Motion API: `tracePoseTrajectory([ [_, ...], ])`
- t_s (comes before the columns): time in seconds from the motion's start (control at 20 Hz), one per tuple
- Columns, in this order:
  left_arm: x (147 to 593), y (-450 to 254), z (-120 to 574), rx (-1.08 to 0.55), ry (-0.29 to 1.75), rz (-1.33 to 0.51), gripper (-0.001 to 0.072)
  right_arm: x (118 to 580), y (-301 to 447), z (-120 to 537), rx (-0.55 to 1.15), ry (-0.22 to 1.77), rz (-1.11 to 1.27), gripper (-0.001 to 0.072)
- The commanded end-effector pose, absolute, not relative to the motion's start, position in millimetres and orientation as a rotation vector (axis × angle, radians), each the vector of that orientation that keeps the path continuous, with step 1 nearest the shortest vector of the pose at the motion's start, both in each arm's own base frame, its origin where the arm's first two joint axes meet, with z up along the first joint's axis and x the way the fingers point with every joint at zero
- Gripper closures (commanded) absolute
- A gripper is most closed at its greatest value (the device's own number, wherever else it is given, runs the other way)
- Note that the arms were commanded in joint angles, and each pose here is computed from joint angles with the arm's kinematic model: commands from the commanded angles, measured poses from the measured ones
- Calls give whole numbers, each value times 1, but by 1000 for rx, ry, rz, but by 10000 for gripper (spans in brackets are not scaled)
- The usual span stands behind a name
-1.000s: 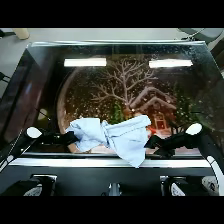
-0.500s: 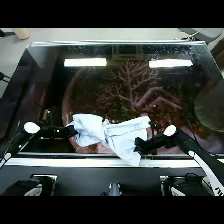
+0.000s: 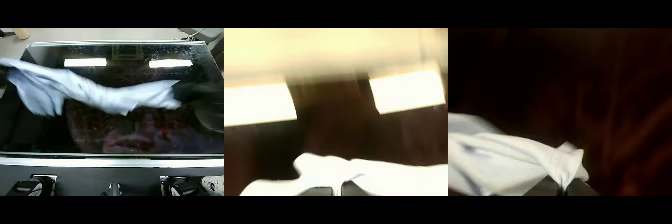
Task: Fold the shirts.
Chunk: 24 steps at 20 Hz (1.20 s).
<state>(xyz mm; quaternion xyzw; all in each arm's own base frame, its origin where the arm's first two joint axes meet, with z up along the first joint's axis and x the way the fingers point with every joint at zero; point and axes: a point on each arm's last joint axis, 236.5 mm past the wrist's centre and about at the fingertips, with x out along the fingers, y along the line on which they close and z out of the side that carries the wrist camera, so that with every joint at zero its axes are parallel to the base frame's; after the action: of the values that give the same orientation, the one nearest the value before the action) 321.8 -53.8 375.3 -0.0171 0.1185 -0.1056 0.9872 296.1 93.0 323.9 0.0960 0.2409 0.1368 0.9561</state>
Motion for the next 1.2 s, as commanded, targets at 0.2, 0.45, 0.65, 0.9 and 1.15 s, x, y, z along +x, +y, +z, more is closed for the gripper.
tracePoseTrajectory([
  [0.2, 229, -25, 492, -1, -57, -107, 672, 201, 18, 427, 255, 202, 78, 696],
  [0.45, 281, -26, 313, 3, 469, -108, 672, 215, -7, 287, 122, 802, -141, 694],
  [0.65, 300, -76, 111, -183, 832, -247, 672, 282, 42, 147, 109, 1046, -23, 693],
  [0.9, 296, -102, -38, -331, 1088, -198, 671, 385, 79, 15, 469, 988, -127, 693],
  [1.15, 358, -93, -20, -321, 1144, -195, 66, 431, 115, 31, 772, 869, -74, 248],
])
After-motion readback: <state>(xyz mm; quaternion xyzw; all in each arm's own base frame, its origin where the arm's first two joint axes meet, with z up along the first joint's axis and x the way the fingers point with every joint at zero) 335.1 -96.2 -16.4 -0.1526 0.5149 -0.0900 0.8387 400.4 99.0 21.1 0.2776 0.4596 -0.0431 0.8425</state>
